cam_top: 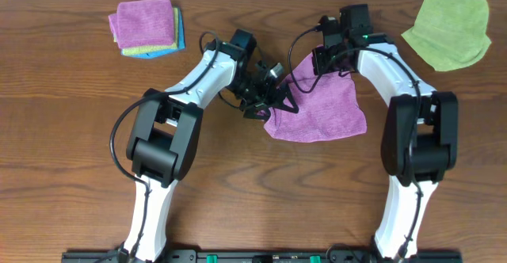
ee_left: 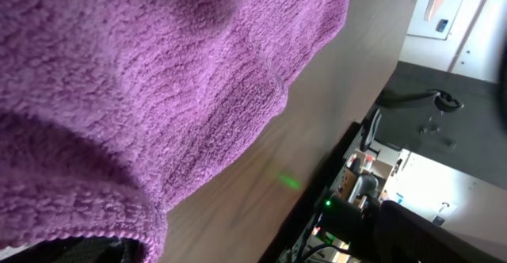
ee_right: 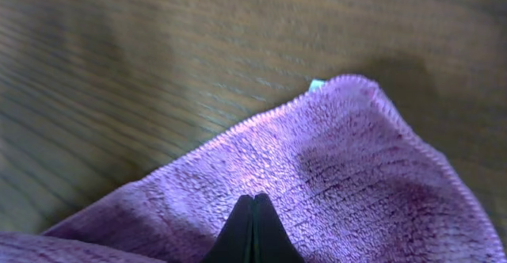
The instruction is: Fold the cloth
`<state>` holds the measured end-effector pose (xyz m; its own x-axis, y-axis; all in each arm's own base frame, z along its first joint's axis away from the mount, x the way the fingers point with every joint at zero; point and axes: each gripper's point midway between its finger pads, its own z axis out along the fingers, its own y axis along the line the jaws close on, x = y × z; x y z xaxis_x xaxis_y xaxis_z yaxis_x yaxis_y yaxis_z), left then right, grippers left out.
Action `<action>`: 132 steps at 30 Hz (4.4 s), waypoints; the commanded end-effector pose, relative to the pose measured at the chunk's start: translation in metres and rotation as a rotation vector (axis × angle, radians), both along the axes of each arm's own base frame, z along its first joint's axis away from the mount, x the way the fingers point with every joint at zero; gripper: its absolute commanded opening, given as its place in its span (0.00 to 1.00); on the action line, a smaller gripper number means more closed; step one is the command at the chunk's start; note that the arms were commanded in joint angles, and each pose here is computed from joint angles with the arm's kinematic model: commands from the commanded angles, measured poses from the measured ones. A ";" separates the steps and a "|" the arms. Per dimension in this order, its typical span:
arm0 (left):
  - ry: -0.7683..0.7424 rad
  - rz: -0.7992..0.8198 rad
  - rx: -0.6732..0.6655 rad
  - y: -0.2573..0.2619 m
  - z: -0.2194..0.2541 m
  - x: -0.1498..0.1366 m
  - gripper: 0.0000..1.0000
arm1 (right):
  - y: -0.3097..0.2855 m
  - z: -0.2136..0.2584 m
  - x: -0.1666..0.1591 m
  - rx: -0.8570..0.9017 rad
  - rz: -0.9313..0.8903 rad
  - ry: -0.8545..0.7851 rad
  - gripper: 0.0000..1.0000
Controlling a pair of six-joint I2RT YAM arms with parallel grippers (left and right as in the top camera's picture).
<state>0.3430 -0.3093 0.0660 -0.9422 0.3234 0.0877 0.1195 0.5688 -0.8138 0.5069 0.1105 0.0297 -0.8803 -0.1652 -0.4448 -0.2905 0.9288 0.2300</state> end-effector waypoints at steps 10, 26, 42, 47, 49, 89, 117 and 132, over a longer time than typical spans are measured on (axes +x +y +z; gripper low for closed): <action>-0.047 -0.016 -0.001 0.000 0.011 0.000 0.95 | -0.012 -0.038 -0.001 -0.109 0.009 0.042 0.01; -0.014 -0.101 0.014 -0.025 0.010 -0.033 0.95 | -0.024 -0.073 0.038 -0.201 -0.044 -0.025 0.01; -0.033 -0.164 0.046 -0.039 0.005 -0.051 0.95 | -0.103 -0.102 0.041 -0.436 -0.362 0.063 0.01; -0.059 -0.168 0.070 -0.035 0.001 -0.048 0.95 | -0.125 -0.104 0.035 -0.416 -0.450 0.101 0.01; -0.085 -0.165 0.120 -0.029 -0.006 -0.044 0.95 | -0.126 -0.106 0.032 -0.406 -0.453 0.117 0.01; -0.737 0.207 0.093 -0.011 0.046 0.153 0.06 | -0.087 -0.084 0.031 -0.330 -0.367 0.179 0.01; -0.790 0.194 0.299 -0.003 -0.024 0.167 0.06 | -0.059 -0.087 0.020 -0.303 -0.307 0.217 0.01; -0.753 0.177 0.304 -0.004 -0.044 0.163 0.06 | -0.050 -0.087 0.017 -0.307 -0.288 0.223 0.01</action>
